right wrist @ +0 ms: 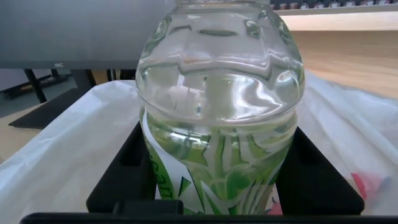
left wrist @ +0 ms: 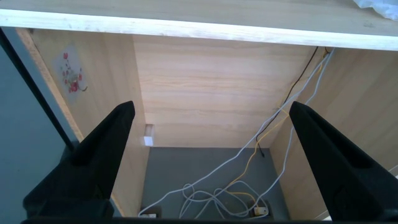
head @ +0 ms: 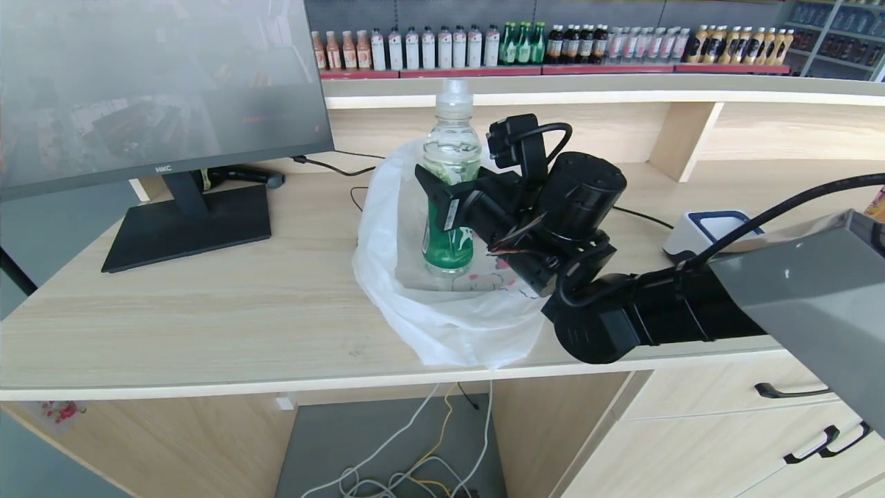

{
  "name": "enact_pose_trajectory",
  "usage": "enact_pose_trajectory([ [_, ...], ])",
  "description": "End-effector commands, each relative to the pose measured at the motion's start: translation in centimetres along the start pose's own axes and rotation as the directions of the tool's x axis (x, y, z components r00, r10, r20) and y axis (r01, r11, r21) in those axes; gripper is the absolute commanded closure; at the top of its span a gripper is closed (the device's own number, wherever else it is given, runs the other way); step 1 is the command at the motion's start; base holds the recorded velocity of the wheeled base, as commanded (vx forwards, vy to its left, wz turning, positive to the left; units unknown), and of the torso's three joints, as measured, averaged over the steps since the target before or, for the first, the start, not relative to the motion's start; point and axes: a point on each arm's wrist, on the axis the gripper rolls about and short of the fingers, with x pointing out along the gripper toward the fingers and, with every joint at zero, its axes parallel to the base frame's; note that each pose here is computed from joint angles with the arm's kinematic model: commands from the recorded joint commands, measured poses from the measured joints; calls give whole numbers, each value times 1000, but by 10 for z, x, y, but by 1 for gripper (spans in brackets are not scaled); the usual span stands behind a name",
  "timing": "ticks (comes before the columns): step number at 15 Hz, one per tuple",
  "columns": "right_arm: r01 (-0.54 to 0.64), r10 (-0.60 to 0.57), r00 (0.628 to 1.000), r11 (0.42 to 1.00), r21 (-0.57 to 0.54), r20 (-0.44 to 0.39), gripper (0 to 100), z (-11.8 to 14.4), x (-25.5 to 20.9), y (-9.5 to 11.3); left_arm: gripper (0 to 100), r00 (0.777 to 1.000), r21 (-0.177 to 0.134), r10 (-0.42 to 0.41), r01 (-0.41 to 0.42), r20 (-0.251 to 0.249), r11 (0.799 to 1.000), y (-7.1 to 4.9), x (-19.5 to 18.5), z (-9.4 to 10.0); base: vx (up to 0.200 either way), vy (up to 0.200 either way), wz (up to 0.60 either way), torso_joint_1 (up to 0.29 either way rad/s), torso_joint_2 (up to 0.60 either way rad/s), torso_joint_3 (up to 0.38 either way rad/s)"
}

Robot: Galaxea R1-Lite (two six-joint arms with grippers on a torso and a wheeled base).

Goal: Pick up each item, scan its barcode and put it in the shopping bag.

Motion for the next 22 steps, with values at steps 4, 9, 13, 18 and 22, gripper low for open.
enact_pose_trajectory([
  [4, 8, -8, 1000, 1000, 0, -30, 100, -9, -5, 2, 0, 1000, 0, 1, -1, 0, 1000, 0, 0, 0, 0, 0, 0, 0, 0, 0],
  [9, 13, -13, 999, 1000, 5, -44, 100, -15, -6, 6, 0, 1000, 0, 1, -1, 0, 1000, 0, 0, 0, 0, 0, 0, 0, 0, 0],
  [13, 17, -17, 998, 1000, 7, -60, 100, -22, -6, 8, 0, 1000, 0, 1, -1, 0, 1000, 0, 0, 0, 0, 0, 0, 0, 0, 0],
  [18, 24, -23, 998, 999, 28, -56, 100, -20, -6, 16, 0, 1000, 0, 1, -1, 0, 1000, 0, 0, 0, 0, 0, 0, 0, 0, 0],
  [22, 26, -24, 998, 999, 29, -56, 100, -20, -6, 16, 0, 1000, 0, -1, 1, 0, 1000, 0, 0, 0, 0, 0, 0, 0, 0, 0],
])
